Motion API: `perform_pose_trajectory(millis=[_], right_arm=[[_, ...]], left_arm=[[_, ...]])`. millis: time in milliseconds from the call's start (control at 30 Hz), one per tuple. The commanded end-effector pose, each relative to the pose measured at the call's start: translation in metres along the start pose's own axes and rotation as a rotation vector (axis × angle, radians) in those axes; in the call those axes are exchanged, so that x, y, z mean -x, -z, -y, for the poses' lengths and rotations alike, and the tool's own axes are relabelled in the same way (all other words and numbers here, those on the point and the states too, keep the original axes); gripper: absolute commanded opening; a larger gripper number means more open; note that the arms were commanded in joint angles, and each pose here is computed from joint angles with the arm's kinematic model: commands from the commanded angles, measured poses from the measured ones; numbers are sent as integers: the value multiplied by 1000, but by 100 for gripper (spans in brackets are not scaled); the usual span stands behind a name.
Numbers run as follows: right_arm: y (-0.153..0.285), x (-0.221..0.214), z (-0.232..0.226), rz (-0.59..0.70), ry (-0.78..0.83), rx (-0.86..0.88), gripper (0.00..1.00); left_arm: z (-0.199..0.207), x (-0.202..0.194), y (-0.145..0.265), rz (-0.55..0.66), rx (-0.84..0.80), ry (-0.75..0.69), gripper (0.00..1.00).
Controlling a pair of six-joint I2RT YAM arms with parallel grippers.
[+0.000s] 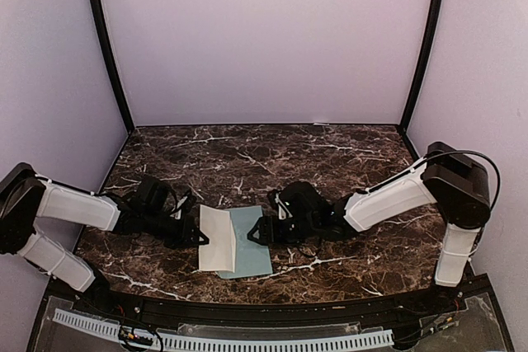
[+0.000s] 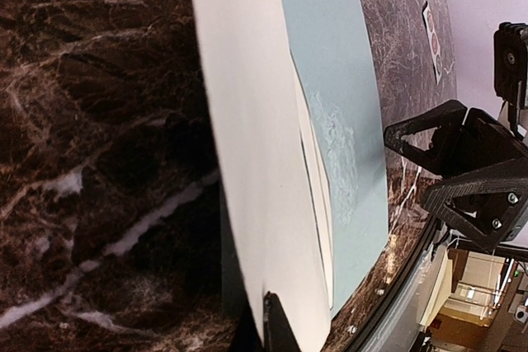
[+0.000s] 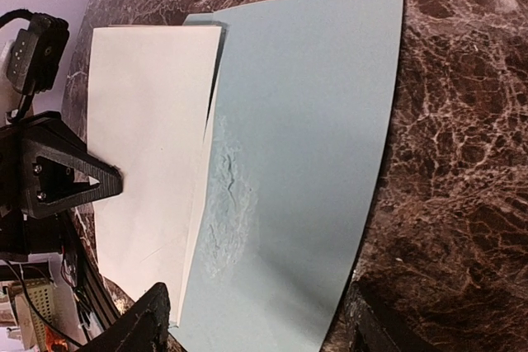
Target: Place the letter into the envelope and seal it
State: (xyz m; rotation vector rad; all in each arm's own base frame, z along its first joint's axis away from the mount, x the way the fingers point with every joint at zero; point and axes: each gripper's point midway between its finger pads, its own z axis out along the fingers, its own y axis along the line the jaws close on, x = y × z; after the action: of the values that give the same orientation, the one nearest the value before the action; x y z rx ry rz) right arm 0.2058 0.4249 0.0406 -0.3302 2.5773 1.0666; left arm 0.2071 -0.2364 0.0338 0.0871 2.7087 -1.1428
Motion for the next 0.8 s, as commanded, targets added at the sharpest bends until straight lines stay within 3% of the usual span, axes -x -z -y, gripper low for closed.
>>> perform_pose_trajectory(millis=[0,267,767], right_arm=[[-6,-4,-8,-13,-13,35,69],[1,2,-3,21,-18,1,69],[-5,-4,0,-2,-23,4,68]], left_arm=[[-2,-2,-1,-3,-15,13,0],[-12,-3,4,15,49,54,0],[-5,-8,7,3,15,124,0]])
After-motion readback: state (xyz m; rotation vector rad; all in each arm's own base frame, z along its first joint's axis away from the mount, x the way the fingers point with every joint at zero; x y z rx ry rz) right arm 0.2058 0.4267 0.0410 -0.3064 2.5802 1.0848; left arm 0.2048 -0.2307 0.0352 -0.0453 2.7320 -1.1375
